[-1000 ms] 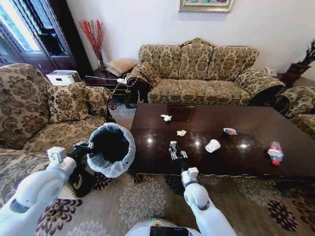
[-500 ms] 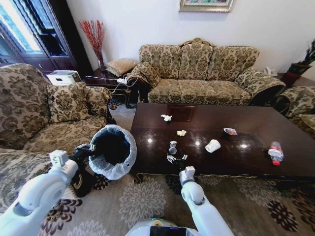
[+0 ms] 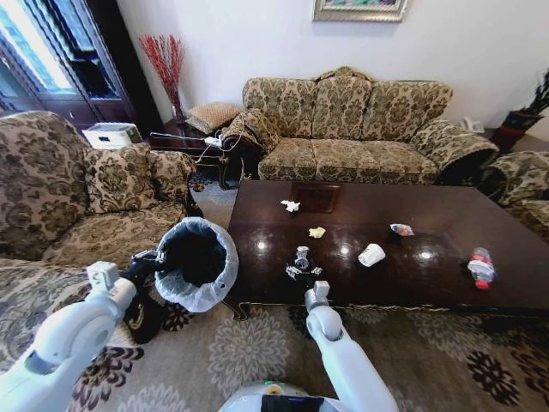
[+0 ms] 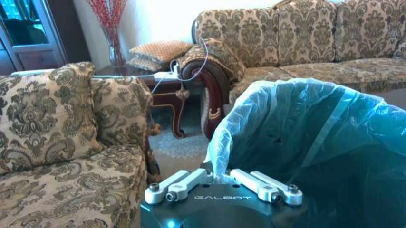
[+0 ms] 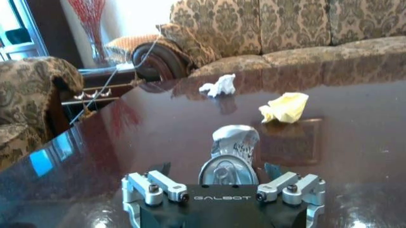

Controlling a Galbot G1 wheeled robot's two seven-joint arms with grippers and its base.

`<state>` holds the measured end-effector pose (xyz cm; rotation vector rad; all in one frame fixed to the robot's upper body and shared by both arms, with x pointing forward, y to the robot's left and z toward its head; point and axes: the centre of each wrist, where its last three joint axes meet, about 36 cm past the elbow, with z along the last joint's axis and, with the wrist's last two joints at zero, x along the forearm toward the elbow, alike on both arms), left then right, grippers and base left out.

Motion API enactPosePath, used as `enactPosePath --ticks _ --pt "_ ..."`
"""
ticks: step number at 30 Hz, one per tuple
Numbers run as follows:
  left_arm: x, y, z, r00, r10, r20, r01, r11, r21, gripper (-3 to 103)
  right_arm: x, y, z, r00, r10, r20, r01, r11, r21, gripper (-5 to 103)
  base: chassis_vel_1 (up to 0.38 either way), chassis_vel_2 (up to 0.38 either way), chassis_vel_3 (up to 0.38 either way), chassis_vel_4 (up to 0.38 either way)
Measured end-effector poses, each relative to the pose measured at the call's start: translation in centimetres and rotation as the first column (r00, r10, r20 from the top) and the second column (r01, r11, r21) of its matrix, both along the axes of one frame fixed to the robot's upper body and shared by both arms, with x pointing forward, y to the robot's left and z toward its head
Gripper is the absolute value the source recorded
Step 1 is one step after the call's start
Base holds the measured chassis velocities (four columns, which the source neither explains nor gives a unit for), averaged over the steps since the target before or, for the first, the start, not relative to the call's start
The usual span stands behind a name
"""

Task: Move to the front of the table and place the trash on the table into the trash bin.

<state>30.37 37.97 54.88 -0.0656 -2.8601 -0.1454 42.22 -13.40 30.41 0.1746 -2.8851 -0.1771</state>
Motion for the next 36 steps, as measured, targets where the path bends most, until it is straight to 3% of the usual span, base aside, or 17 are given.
enactPosePath --ticks 6,8,9,16,20,27,29,32,33,35,36 --pt "0.1 0.2 -0.1 1.000 0.002 0.001 -0.002 1.000 0.001 2 0.1 0.0 -0.1 1.000 0.006 -0.027 -0.006 1.000 0.001 81 0.000 0.000 0.000 0.000" --pt "0.2 0.2 -0.1 1.000 0.003 0.001 -0.003 1.000 0.001 2 0.1 -0.1 -0.1 1.000 0.007 -0.031 -0.007 1.000 0.003 81 0.000 0.000 0.000 0.000" --pt "0.2 0.2 -0.1 1.000 0.003 0.002 -0.003 1.000 0.001 2 0.1 -0.1 -0.1 0.999 0.010 -0.034 -0.009 1.000 0.009 73 0.000 0.000 0.000 0.000" --pt "0.1 0.2 -0.1 1.000 0.006 0.006 -0.006 1.000 -0.003 2 -0.4 -0.3 -0.3 0.999 0.021 -0.037 -0.021 1.000 0.021 54 0.000 0.000 0.000 0.000" --pt "0.0 0.2 -0.1 1.000 0.006 0.008 -0.006 1.000 -0.002 2 -0.6 -0.4 -0.2 0.999 0.028 -0.033 -0.028 0.999 0.020 48 0.000 0.000 0.000 0.000" --pt "-0.1 0.0 0.0 1.000 0.005 0.011 -0.005 1.000 -0.003 2 -1.2 -0.9 0.6 0.999 0.039 -0.009 -0.039 0.999 0.024 48 0.000 0.000 0.000 0.000" --pt "-0.1 0.0 0.1 1.000 0.002 0.012 -0.002 1.000 0.001 2 -1.5 -0.9 1.3 0.999 0.045 0.030 -0.046 0.998 0.037 48 0.000 0.000 0.000 0.000" --pt "0.3 0.1 0.8 1.000 -0.019 0.009 0.019 0.999 0.032 2 -1.9 -1.1 4.5 0.964 0.116 0.240 -0.138 0.987 0.077 48 0.000 0.000 0.000 0.000" --pt "0.3 0.1 0.8 1.000 -0.019 0.009 0.019 0.999 0.032 2 -1.9 -1.1 4.5 0.964 0.116 0.240 -0.138 0.987 0.077 48 0.000 0.000 0.000 0.000" --pt "0.7 0.2 1.3 0.999 -0.033 0.000 0.033 0.998 0.056 2 -2.1 -1.5 7.2 0.908 0.188 0.375 -0.220 0.974 0.046 48 0.000 0.000 0.000 0.000" --pt "1.0 0.3 1.6 0.999 -0.047 -0.011 0.048 0.996 0.070 2 -2.4 -1.7 9.8 0.853 0.237 0.464 -0.282 0.959 0.028 48 0.000 0.000 0.000 0.000"
